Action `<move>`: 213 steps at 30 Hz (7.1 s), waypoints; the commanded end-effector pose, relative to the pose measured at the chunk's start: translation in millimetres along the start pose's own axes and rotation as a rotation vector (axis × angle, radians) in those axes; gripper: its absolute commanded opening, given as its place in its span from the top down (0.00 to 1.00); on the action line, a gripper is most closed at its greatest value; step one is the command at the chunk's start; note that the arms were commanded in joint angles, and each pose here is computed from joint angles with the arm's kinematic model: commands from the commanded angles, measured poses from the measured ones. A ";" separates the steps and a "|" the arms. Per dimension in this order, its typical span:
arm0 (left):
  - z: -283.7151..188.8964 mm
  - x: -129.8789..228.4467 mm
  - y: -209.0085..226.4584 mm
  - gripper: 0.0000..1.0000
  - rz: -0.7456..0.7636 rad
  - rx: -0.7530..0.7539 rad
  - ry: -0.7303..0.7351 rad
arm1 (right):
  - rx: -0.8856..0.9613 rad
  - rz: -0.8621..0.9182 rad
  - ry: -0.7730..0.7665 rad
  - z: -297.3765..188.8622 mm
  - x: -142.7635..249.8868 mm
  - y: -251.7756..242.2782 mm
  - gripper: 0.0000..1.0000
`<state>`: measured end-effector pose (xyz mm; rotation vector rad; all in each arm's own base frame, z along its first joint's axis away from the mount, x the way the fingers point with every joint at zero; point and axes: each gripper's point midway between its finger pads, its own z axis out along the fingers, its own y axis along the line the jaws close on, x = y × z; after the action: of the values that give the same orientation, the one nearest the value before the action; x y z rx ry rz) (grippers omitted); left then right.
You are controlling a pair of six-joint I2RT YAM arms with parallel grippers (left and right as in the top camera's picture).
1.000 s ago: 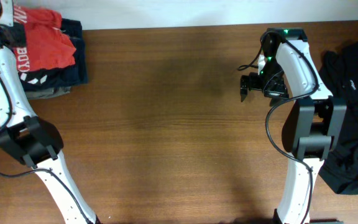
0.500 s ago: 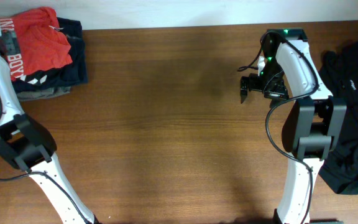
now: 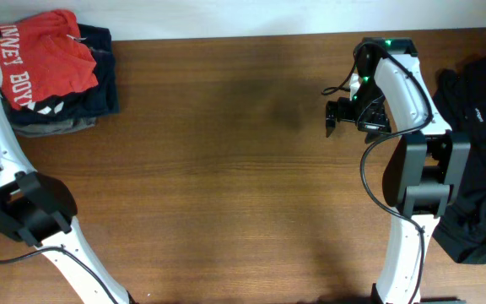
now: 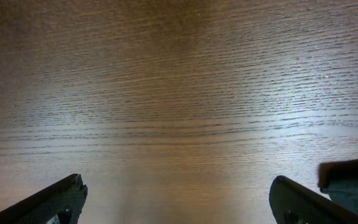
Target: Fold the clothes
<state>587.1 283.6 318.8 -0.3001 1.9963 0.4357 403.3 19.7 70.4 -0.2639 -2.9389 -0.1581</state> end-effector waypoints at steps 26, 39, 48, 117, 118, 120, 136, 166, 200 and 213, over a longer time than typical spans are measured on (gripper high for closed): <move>134.2 92.9 -9.3 0.92 -0.063 -0.050 -0.041 | 0.015 -0.074 0.011 1.8 9.1 32.7 0.01; 78.2 5.7 -98.4 0.92 -0.022 0.162 -0.186 | 0.013 -0.075 0.000 1.9 6.6 33.4 0.01; 155.6 137.9 -128.9 0.77 -0.015 0.187 0.032 | 0.015 -0.073 0.013 1.8 9.6 32.6 0.01; -161.8 -19.0 -171.5 0.01 0.092 0.381 0.161 | 0.066 -0.174 -0.864 -228.5 299.0 -37.7 0.01; -161.8 -19.0 -171.5 0.01 0.093 0.381 0.161 | 0.066 -0.174 -0.863 -228.4 299.0 -37.6 0.01; -161.8 -19.0 -171.5 0.01 0.092 0.381 0.161 | 0.066 -0.174 -0.863 -228.4 299.0 -37.6 0.01; -161.8 -18.8 -171.5 0.01 0.093 0.381 0.162 | 0.072 -0.196 -0.862 -228.3 299.1 -37.1 0.01; -161.8 -18.7 -171.5 0.01 0.093 0.381 0.162 | 0.017 -0.063 -1.615 -107.5 199.5 -68.8 0.01; -161.8 -18.7 -171.5 0.01 0.093 0.381 0.162 | -0.073 -0.130 -1.816 -93.0 170.2 -48.9 0.01; -161.8 -18.7 -171.5 0.01 0.093 0.381 0.162 | -0.053 -0.134 -1.682 -60.6 164.1 -51.2 0.01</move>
<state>533.0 59.6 371.6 0.0001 2.2075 0.0820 246.1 -12.1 159.0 -0.2775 -4.6340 0.0357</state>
